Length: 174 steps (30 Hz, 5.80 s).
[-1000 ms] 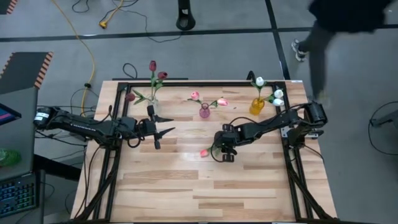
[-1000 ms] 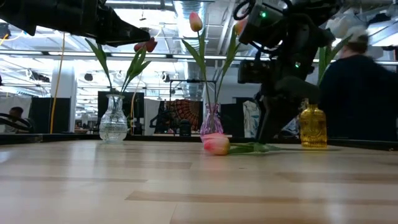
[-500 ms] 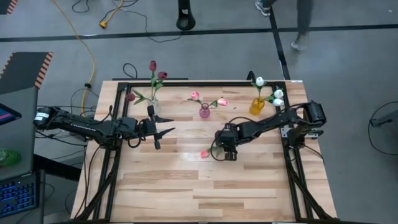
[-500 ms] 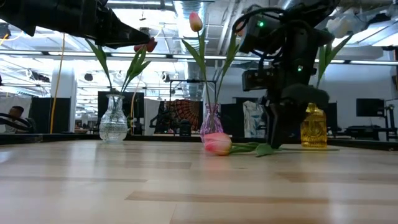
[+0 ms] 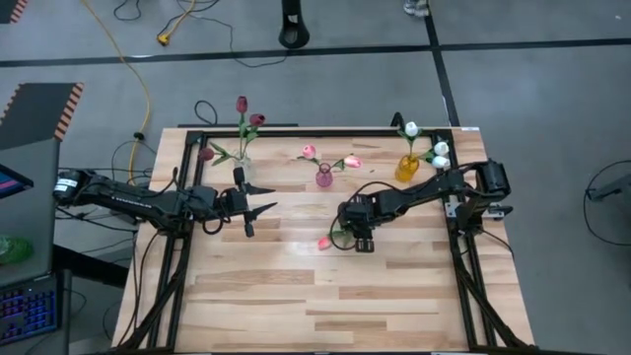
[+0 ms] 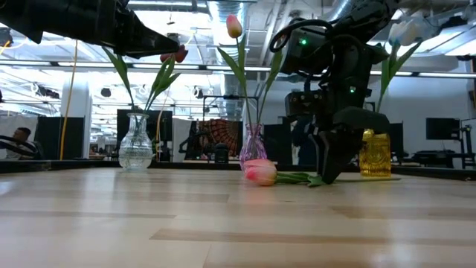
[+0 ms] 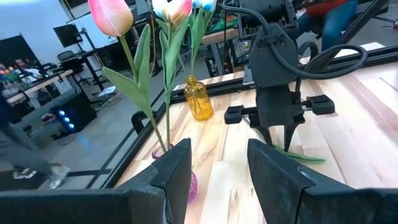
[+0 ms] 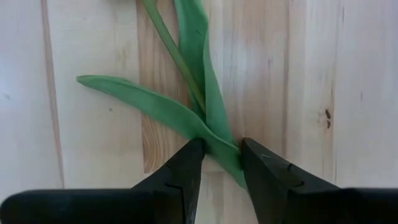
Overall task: Sort flowers into vase by color
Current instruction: Put the pink flower into the purple vase
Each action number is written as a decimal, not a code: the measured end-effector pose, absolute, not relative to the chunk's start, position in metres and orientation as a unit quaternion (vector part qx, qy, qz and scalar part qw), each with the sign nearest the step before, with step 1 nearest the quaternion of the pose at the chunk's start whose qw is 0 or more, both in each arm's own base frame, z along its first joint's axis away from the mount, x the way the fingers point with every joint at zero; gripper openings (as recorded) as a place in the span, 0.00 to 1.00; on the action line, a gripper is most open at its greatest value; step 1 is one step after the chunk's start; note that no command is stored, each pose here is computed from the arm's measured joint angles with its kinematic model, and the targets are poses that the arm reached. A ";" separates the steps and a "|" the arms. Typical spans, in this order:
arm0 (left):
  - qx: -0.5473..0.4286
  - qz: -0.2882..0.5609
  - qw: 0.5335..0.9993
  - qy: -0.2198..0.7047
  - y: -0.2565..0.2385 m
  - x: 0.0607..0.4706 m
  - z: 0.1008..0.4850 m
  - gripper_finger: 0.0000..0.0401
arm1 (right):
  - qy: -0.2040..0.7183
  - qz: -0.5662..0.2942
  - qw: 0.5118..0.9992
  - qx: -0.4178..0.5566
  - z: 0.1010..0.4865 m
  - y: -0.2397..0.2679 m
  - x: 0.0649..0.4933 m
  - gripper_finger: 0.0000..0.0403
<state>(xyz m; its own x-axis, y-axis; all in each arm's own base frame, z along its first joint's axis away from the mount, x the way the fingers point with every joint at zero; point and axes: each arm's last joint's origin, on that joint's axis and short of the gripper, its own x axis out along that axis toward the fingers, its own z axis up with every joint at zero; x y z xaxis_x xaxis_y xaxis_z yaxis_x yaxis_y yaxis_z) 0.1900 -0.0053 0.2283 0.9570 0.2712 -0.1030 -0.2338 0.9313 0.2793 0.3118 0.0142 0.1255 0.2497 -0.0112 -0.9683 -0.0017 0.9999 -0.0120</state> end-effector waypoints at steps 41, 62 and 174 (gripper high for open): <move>0.130 0.131 0.980 0.069 -0.005 0.190 0.228 0.36 | 0.302 0.010 0.952 0.048 0.243 0.017 0.314 0.08; 0.130 0.132 0.980 0.070 -0.005 0.190 0.228 0.36 | -0.025 -0.091 0.981 -0.171 0.308 0.011 0.330 0.08; 0.131 0.155 0.977 0.072 -0.004 0.190 0.228 0.36 | -0.008 -0.359 0.924 -0.135 0.267 -0.033 0.357 0.22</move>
<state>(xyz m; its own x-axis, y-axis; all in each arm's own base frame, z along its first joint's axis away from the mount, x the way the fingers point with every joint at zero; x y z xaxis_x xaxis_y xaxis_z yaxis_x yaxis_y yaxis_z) 0.1896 -0.0038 0.2283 0.9417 0.3212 -0.1002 -0.2835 0.9178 0.2780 0.3569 -0.0327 0.2674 0.7421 -0.6608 0.1120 0.6653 0.7061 -0.2425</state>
